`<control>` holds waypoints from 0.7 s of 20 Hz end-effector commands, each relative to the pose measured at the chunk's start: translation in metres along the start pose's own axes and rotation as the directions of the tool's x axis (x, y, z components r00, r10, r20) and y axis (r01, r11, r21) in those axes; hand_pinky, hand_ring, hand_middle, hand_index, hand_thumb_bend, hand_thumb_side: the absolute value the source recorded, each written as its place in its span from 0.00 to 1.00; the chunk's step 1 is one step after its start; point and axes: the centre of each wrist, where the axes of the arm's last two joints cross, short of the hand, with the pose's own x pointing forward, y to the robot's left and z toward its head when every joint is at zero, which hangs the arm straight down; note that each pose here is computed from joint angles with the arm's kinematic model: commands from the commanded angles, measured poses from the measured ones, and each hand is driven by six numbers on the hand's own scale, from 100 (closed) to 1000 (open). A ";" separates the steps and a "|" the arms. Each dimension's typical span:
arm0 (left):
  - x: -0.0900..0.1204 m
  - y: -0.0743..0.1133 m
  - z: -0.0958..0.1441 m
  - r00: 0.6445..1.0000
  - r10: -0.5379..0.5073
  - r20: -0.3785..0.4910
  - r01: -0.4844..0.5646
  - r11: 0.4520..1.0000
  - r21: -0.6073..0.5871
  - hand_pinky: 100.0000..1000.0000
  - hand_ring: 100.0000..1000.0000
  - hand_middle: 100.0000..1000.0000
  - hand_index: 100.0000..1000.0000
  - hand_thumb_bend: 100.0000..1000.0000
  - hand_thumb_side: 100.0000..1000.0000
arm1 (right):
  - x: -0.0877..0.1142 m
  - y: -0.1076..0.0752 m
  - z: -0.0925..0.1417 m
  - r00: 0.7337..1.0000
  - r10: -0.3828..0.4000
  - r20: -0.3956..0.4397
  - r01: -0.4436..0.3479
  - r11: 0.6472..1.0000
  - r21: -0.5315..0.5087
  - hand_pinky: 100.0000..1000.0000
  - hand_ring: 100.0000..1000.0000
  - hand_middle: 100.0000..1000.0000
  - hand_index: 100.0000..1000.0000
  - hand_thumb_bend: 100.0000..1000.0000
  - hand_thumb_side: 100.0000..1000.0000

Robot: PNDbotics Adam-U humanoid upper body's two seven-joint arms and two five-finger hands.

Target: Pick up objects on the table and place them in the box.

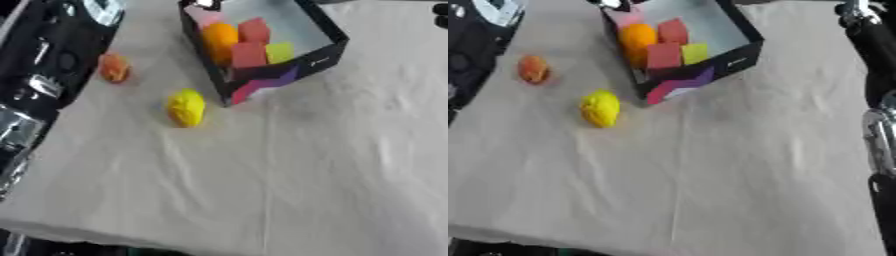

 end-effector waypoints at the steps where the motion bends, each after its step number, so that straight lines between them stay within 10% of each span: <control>1: -0.011 0.038 0.033 1.000 0.001 -0.014 0.000 1.000 0.030 0.63 0.71 0.68 0.77 0.58 0.07 | 0.009 -0.010 -0.003 0.999 0.030 0.036 -0.030 0.999 -0.019 0.76 0.67 0.64 0.78 0.00 0.30; 14: -0.019 0.042 0.136 0.994 -0.034 -0.107 0.011 0.977 -0.212 0.72 0.78 0.73 0.80 0.68 0.21 | 0.012 -0.017 -0.003 0.998 0.053 0.042 -0.051 0.998 -0.040 0.76 0.67 0.64 0.78 0.00 0.30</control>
